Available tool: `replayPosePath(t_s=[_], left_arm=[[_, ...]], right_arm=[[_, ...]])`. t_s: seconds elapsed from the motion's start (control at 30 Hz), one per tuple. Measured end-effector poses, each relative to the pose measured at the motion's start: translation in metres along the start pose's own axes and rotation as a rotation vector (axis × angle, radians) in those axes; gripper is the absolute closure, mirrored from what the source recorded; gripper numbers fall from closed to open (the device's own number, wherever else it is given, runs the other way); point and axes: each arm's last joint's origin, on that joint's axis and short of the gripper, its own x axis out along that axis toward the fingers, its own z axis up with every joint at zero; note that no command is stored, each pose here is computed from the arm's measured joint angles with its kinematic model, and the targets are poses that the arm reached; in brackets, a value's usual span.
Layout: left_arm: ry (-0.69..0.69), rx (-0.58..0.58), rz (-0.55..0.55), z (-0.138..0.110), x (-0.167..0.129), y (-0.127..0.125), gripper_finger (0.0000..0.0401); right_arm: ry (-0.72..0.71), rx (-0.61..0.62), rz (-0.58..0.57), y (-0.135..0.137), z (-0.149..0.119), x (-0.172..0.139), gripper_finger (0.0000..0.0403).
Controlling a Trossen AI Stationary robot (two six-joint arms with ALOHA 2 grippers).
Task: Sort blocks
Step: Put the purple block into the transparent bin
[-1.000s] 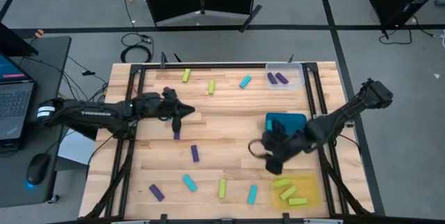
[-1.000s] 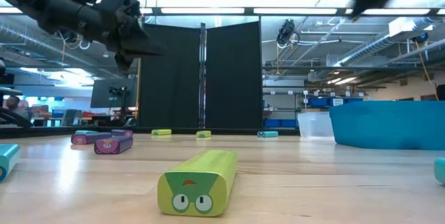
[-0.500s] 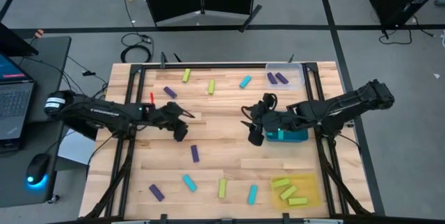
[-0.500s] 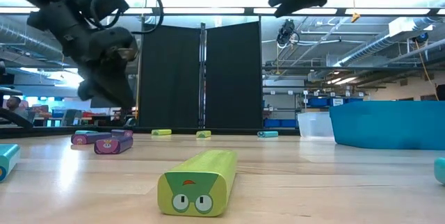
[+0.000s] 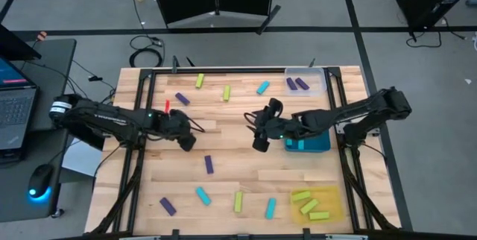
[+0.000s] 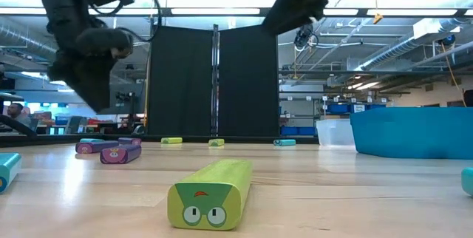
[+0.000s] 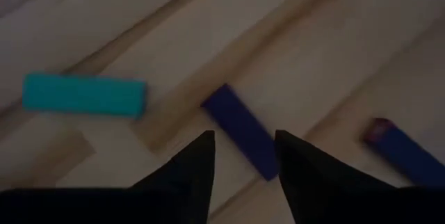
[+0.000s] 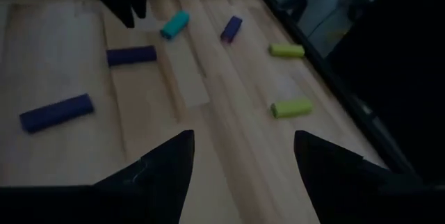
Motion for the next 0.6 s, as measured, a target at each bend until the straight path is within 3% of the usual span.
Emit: replayPosePath(t_s=[0.33, 0.6], left_arm=[[0.025, -0.116, -0.002, -0.018, 0.009, 0.000, 0.0197], [-0.004, -0.181, -0.109, -0.026, 0.026, -0.009, 0.0160]], right_arm=[[-0.040, -0.038, -0.003, -0.008, 0.006, 0.016, 0.0135], [-0.045, -0.048, 0.012, -0.009, 0.007, 0.017, 0.0133]])
